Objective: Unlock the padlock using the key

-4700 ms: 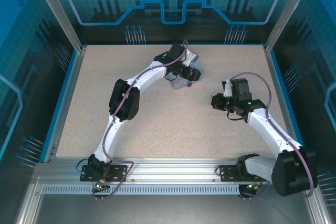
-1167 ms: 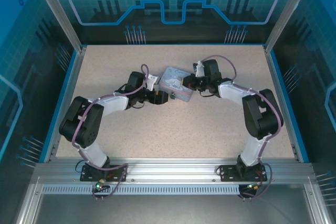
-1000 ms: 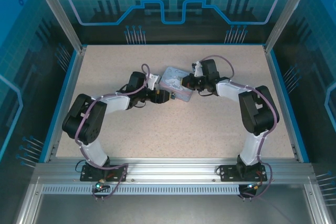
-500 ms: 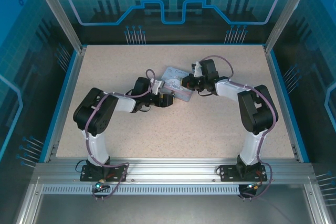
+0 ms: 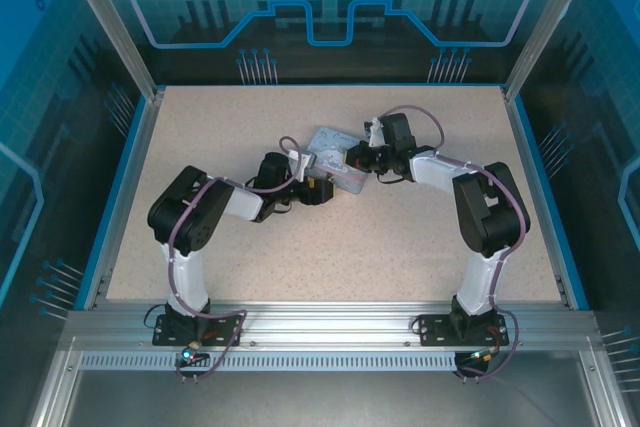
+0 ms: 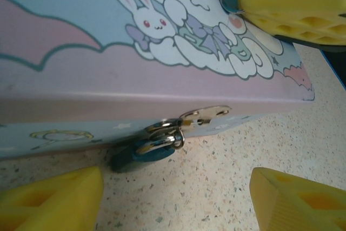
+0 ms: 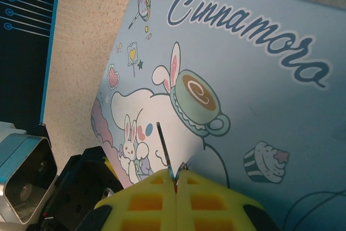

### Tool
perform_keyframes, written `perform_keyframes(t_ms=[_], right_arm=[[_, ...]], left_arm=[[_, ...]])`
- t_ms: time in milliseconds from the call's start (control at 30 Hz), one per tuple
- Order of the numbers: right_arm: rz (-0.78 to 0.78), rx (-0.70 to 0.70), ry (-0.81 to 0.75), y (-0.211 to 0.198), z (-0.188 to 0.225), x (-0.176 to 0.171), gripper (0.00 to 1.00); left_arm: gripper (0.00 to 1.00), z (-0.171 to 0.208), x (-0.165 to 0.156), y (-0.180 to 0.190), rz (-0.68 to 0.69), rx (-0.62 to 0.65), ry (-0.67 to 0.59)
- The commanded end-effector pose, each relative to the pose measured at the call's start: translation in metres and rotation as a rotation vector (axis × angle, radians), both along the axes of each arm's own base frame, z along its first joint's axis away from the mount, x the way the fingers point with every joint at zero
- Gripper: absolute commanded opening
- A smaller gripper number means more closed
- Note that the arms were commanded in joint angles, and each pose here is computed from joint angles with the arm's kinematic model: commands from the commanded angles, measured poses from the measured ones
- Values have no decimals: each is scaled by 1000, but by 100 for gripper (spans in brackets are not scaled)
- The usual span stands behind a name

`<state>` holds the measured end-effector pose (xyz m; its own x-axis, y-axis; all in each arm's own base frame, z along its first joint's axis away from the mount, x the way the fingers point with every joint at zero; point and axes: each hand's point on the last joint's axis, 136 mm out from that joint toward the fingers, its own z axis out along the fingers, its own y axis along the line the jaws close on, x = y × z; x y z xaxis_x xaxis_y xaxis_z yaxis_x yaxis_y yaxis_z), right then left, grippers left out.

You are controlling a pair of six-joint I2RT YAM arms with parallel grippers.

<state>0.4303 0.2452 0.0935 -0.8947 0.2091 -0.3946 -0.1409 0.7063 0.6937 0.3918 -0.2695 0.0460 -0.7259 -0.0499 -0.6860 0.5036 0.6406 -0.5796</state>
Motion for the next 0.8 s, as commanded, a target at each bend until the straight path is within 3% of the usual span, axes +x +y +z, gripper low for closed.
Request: perform_keyframes(t_ms=[0,467,767], right_arm=[[-24,-101,125,-15,-37,-23,0],[-43,-137,145,-20,-38,-24,0],[-41,-143,149,-20,-38,-25,0]], left_arm=[[73,-12,1,-4,-5,8,2],[73,-19,4,-22,-74,-50,-14],[58,-14,-4,-38,-169,-107,9]])
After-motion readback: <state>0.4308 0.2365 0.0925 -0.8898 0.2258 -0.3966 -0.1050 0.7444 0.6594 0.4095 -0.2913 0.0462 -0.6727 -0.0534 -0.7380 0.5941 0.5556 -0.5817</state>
